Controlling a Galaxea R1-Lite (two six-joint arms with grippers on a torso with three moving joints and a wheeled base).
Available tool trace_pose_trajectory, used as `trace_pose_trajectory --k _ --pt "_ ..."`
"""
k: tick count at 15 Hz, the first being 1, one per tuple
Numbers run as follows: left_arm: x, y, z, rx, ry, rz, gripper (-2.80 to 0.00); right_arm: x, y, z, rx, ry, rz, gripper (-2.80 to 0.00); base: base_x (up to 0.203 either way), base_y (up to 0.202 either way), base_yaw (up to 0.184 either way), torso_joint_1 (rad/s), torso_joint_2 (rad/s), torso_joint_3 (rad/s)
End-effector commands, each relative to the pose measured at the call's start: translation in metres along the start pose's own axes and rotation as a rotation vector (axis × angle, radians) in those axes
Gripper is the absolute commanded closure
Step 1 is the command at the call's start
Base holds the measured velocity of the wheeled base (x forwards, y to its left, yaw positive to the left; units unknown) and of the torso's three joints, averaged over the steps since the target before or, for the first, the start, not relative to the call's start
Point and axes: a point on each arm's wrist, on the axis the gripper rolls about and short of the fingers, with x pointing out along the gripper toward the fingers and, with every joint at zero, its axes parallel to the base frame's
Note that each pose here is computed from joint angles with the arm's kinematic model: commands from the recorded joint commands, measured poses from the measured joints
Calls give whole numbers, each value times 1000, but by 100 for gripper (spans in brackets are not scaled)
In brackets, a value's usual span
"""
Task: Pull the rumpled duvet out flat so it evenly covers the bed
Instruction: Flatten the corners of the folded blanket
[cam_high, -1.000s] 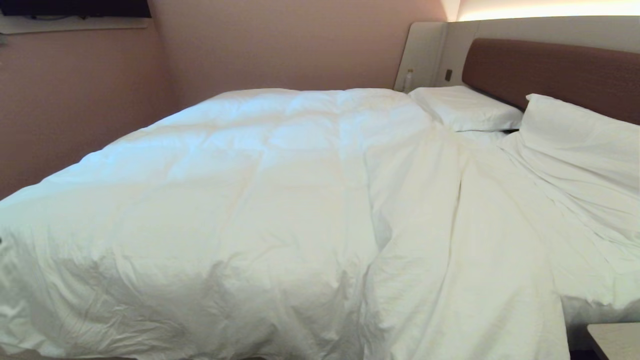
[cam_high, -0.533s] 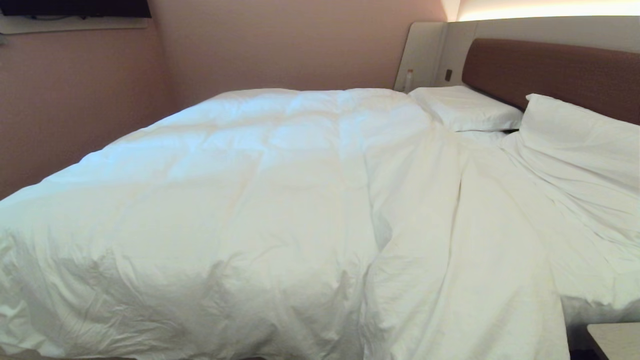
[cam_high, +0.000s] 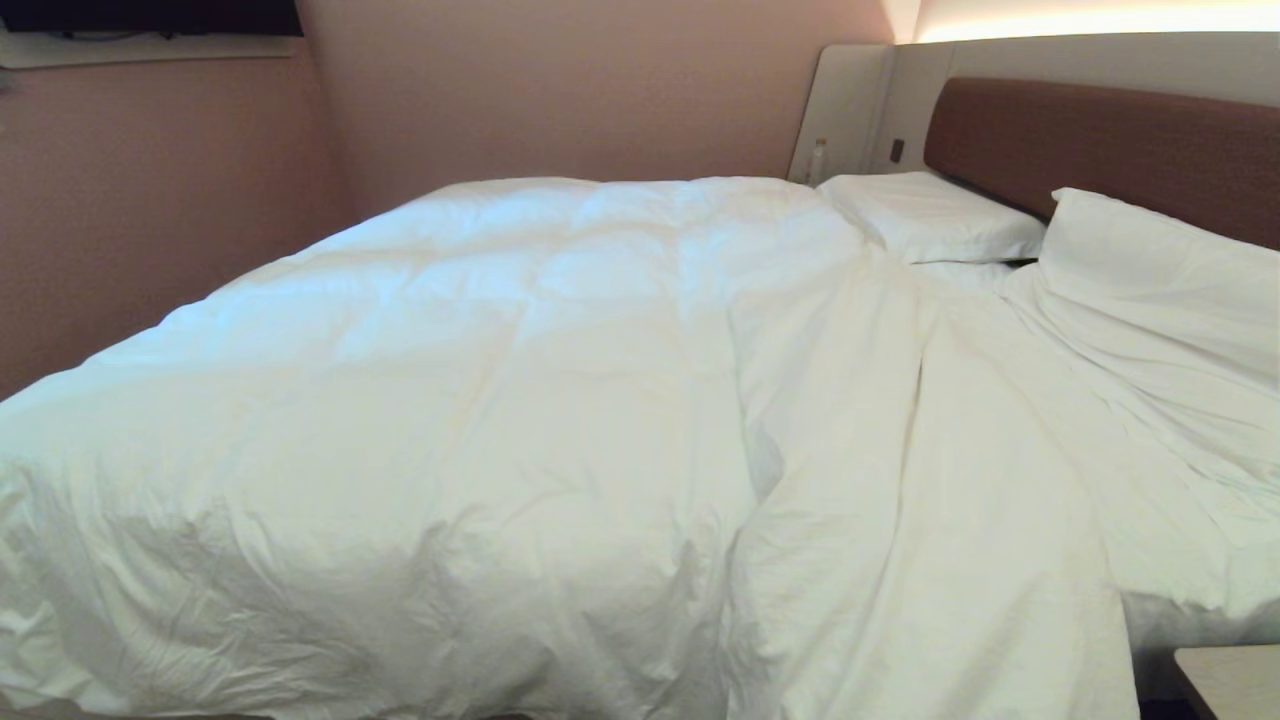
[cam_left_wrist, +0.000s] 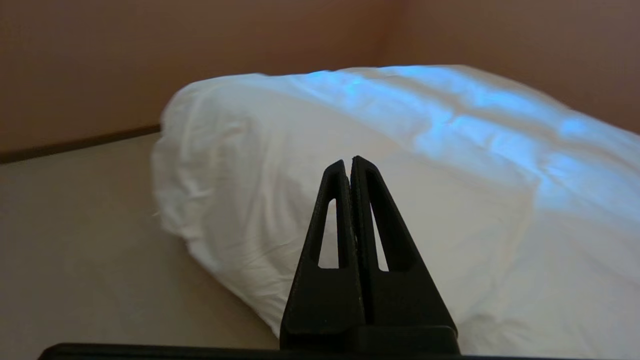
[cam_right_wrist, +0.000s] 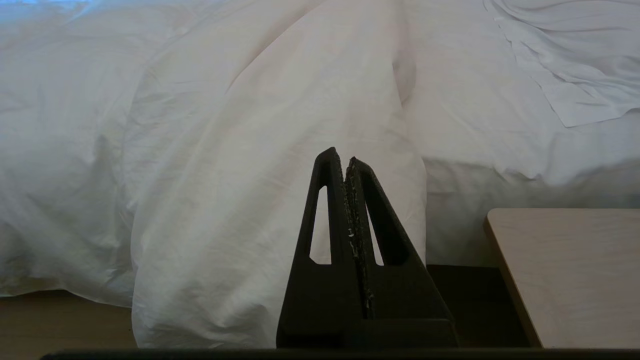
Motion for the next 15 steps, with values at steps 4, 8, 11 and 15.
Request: trace_pose_trajectory --k 4,8,11,15 --pt "-31 18 -23 75 -213 -266 0 0 0 0 0 -1 0 0 0 0 0 0 0 0" --pt "-34 19 -44 159 -162 -456 0 0 0 0 1 -1 2 0 0 0 0 0 0 0" --pt "-34 22 -88 237 73 -640 0 0 0 0 0 -1 2 0 0 0 0 0 0 0" --pt "-32 25 -109 258 162 -643 0 0 0 0 -4 -2 0 0 0 0 0 0 0 0"
